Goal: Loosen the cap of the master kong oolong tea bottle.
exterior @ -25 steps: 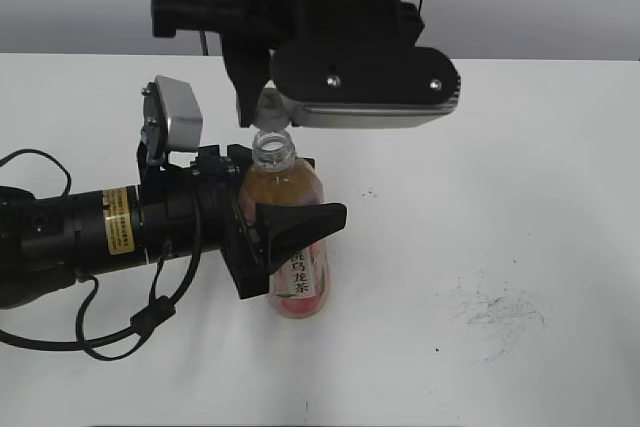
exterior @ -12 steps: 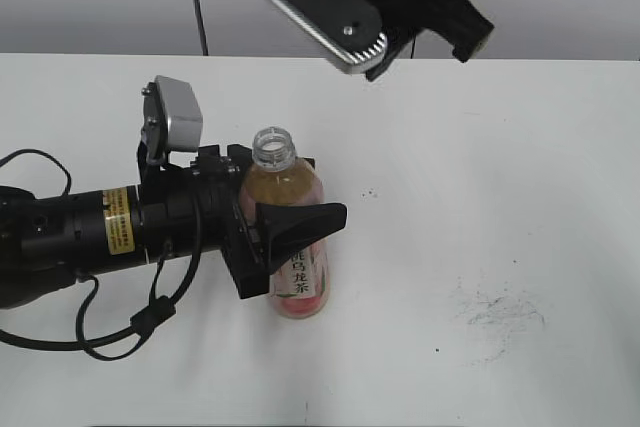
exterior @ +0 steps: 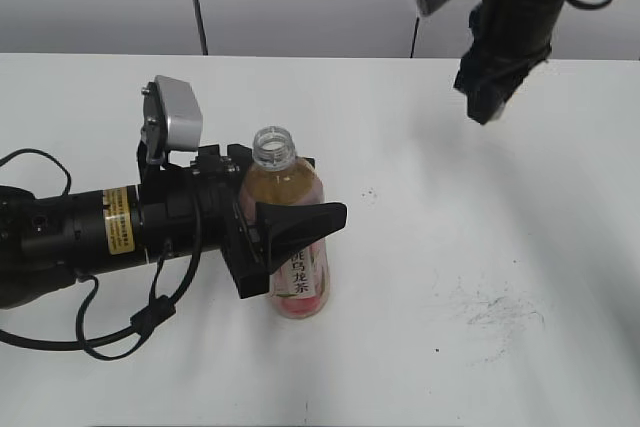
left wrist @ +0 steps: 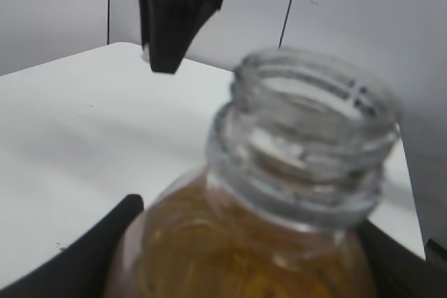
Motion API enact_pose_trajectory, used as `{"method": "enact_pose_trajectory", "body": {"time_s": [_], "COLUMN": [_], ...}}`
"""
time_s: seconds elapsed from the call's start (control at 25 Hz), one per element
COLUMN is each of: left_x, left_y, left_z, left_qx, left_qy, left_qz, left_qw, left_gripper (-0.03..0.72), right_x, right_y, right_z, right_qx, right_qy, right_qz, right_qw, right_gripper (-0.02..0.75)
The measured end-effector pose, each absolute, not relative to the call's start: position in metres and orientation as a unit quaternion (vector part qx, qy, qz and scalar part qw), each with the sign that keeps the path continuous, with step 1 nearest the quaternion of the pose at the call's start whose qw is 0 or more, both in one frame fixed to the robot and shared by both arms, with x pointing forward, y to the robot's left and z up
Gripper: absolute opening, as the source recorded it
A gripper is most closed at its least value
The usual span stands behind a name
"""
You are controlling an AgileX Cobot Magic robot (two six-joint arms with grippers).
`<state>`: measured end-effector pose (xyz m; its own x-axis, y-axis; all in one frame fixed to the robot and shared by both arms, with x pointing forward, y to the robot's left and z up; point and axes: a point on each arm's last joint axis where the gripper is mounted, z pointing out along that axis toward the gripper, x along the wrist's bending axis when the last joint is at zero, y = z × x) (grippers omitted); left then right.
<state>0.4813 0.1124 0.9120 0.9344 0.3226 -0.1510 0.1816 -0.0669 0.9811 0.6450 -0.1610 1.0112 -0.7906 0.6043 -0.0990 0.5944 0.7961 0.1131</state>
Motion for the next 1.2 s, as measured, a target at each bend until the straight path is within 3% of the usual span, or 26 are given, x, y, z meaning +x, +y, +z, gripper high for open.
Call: {"method": "enact_pose_trajectory", "body": {"time_s": [0.28,0.52,0.68,0.88,1.2], "left_x": [0.481,0.481,0.481,0.481,0.481], "left_y": [0.112,0.112,0.112,0.112,0.112], "left_z": [0.912,0.912,0.912,0.912,0.912], "left_qx": [0.728,0.728,0.728,0.729,0.731], "left_qy": [0.173,0.174,0.174,0.173,0.164], "left_qz": [0.054,0.053,0.053,0.053,0.057], "left_qw": [0.661,0.661,0.661,0.661,0.660], "left_gripper": [0.448,0.448,0.448,0.448,0.464], "right_x": [0.598,0.570,0.570,0.571,0.574], "right_y": [-0.181,-0.189,-0.189,-0.188,-0.187], "right_z": [0.925,0.881,0.875,0.875,0.884], "right_qx": [0.455,0.495,0.520,0.545,0.557], "right_qy": [0.886,0.863,0.850,0.835,0.829], "right_qz": [-0.064,-0.072,-0.059,-0.052,-0.032], "right_qw": [-0.063,-0.076,-0.063,-0.056,-0.038], "right_gripper": [0.271,0.273,0.373,0.593,0.569]}}
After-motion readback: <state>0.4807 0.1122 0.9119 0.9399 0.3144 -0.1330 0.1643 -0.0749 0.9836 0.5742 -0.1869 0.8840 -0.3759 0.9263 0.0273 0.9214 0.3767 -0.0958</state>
